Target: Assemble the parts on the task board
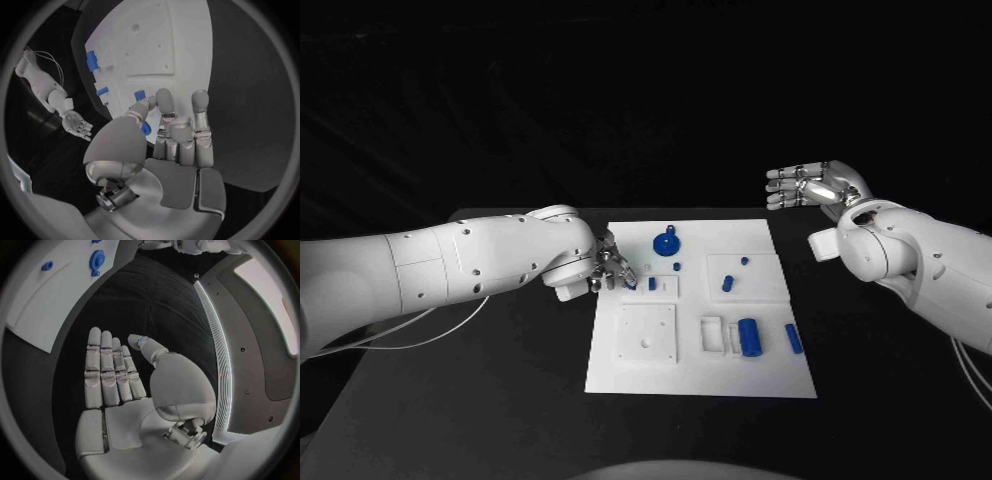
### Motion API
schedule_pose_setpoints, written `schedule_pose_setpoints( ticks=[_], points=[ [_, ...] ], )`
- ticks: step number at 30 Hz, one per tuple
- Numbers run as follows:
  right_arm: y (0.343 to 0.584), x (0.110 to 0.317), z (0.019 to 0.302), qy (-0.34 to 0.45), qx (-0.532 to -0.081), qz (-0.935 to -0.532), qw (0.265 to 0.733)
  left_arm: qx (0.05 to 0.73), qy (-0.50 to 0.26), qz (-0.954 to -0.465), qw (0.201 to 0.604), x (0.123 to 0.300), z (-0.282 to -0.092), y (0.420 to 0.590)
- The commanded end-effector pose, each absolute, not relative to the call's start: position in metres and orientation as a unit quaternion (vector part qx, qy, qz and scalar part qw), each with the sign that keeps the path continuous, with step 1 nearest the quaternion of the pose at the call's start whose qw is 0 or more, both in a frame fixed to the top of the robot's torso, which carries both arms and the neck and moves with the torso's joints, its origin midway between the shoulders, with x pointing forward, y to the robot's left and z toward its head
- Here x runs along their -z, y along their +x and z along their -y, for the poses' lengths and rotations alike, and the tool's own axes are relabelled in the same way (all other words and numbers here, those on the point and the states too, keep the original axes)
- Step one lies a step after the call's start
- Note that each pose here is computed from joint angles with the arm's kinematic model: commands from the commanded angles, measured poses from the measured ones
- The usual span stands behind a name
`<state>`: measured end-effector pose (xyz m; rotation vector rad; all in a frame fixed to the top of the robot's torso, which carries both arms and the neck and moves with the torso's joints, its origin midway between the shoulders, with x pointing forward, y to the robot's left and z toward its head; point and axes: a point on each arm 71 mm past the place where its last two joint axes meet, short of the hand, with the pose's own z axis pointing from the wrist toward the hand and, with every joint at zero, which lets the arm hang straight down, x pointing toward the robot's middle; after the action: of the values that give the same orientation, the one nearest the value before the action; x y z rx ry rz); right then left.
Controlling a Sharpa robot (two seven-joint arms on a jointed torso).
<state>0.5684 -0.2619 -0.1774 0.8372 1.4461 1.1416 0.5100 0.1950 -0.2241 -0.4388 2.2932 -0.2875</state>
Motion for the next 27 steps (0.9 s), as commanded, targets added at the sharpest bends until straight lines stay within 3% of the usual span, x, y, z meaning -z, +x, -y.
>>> schedule_pose_setpoints(
  ticks=[1, 27],
  points=[
    [0.5679, 0.1774, 0.2603, 0.345, -0.483, -0.609, 0.526, 0.107, -0.165, -0.901, 0.388, 0.2248, -0.1954, 0.5096],
    [0.5678, 0.1777, 0.2608, 0.345, -0.483, -0.609, 0.526, 0.115, -0.156, -0.906, 0.376, 0.2261, -0.1884, 0.5074]
  ],
)
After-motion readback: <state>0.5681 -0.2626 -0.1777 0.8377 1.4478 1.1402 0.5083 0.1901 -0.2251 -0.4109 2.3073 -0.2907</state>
